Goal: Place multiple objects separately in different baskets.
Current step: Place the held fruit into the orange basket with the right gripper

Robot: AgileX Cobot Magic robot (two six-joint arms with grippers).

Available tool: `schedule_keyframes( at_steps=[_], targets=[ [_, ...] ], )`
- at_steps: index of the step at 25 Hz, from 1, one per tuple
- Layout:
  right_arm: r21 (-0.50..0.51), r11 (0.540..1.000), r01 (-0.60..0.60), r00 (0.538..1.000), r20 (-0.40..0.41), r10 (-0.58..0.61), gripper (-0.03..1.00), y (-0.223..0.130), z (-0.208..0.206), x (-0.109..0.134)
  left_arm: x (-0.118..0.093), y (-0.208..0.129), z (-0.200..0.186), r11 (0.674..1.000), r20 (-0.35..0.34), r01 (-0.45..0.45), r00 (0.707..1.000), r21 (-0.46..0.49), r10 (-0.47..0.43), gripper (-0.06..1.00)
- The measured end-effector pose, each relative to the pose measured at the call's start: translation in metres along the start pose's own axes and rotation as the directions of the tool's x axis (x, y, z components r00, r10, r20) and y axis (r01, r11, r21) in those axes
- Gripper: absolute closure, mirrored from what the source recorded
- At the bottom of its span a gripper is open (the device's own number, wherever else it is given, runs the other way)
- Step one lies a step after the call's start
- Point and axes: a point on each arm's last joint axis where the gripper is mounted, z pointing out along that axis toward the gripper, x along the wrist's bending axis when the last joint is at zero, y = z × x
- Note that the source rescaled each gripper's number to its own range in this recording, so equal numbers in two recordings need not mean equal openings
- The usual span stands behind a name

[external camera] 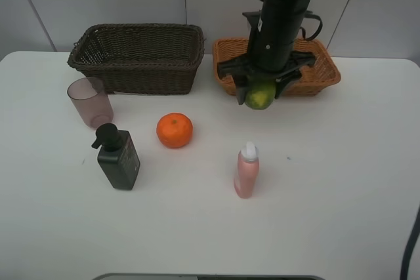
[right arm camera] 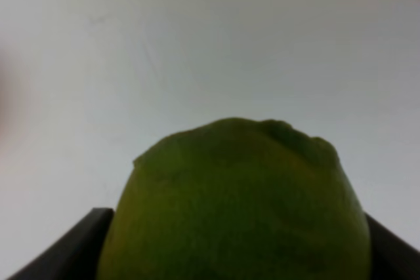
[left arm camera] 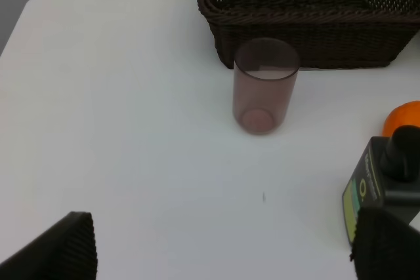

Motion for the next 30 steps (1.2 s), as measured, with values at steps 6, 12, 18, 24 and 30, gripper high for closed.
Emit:
schedule_keyframes(
  at_steps=[6, 12, 18, 24, 30],
  targets=[
    [-0.107, 0.994, -0.015, 0.999, -0.030, 0.012, 0.45, 0.025, -0.028, -0.011, 0.000, 0.000, 0.000, 1.000, 0.000, 0.000, 1.000, 0.000, 0.000, -0.06],
    [-0.179, 0.984, -0.012, 0.999, -0.042, 0.005, 0.45, 0.045, -0.042, -0.017, 0.000, 0.000, 0.000, 1.000, 0.000, 0.000, 1.000, 0.000, 0.000, -0.06],
    [-0.202, 0.979, 0.006, 0.999, -0.034, -0.013, 0.45, 0.071, -0.027, -0.016, 0.000, 0.000, 0.000, 1.000, 0.000, 0.000, 1.000, 0.000, 0.000, -0.06],
    [-0.280, 0.960, 0.008, 0.999, -0.037, -0.019, 0.45, 0.090, -0.009, -0.015, 0.000, 0.000, 0.000, 1.000, 0.000, 0.000, 1.000, 0.000, 0.000, -0.06],
    [-0.336, 0.941, 0.052, 0.999, 0.007, -0.052, 0.45, 0.100, 0.010, -0.014, 0.000, 0.000, 0.000, 1.000, 0.000, 0.000, 1.000, 0.000, 0.000, -0.06]
  ],
)
